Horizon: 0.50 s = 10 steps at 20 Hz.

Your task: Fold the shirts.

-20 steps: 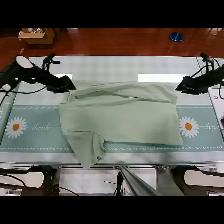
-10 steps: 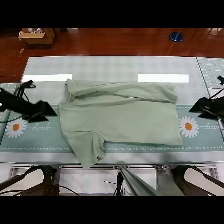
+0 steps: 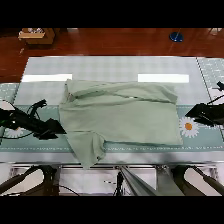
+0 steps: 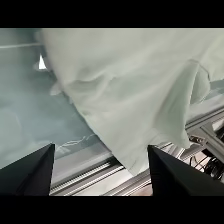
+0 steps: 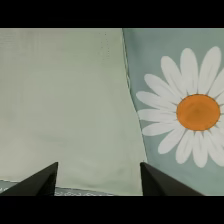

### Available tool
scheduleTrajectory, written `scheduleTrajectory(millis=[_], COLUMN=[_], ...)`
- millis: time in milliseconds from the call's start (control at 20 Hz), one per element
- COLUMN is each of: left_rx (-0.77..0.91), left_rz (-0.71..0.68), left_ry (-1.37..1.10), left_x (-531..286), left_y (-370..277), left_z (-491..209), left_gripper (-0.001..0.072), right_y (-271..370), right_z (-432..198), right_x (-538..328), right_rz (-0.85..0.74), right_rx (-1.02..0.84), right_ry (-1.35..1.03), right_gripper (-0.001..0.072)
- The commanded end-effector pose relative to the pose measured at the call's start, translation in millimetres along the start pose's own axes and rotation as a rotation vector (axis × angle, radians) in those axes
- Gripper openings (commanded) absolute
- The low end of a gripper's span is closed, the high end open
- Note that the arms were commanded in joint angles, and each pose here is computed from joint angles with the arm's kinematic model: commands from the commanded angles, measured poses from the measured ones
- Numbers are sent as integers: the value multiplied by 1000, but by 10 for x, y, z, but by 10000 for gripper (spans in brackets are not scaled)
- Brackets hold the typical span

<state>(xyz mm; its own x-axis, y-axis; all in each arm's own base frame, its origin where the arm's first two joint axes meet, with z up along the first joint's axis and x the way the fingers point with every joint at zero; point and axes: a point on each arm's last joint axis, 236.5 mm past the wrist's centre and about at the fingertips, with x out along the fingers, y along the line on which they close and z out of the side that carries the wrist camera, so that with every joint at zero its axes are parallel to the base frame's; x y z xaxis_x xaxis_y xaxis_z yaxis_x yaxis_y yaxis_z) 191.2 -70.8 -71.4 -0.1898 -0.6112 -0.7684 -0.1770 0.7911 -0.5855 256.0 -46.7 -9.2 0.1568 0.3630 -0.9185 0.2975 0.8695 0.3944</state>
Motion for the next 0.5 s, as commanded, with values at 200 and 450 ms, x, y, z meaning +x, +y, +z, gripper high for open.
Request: scheduleTrajectory(millis=[200, 450], left_rx=[24, 36], left_rz=[83, 92], left_ry=[43, 108], left_x=[448, 657], left_y=[-54, -82], left_z=[102, 49], left_gripper=[662, 27], right_y=[54, 7], right_z=[-19, -136], right_x=[-78, -79], right_rz=[1, -17], right_rx=[-13, -8], right_ry=[-29, 21], right_gripper=[581, 581])
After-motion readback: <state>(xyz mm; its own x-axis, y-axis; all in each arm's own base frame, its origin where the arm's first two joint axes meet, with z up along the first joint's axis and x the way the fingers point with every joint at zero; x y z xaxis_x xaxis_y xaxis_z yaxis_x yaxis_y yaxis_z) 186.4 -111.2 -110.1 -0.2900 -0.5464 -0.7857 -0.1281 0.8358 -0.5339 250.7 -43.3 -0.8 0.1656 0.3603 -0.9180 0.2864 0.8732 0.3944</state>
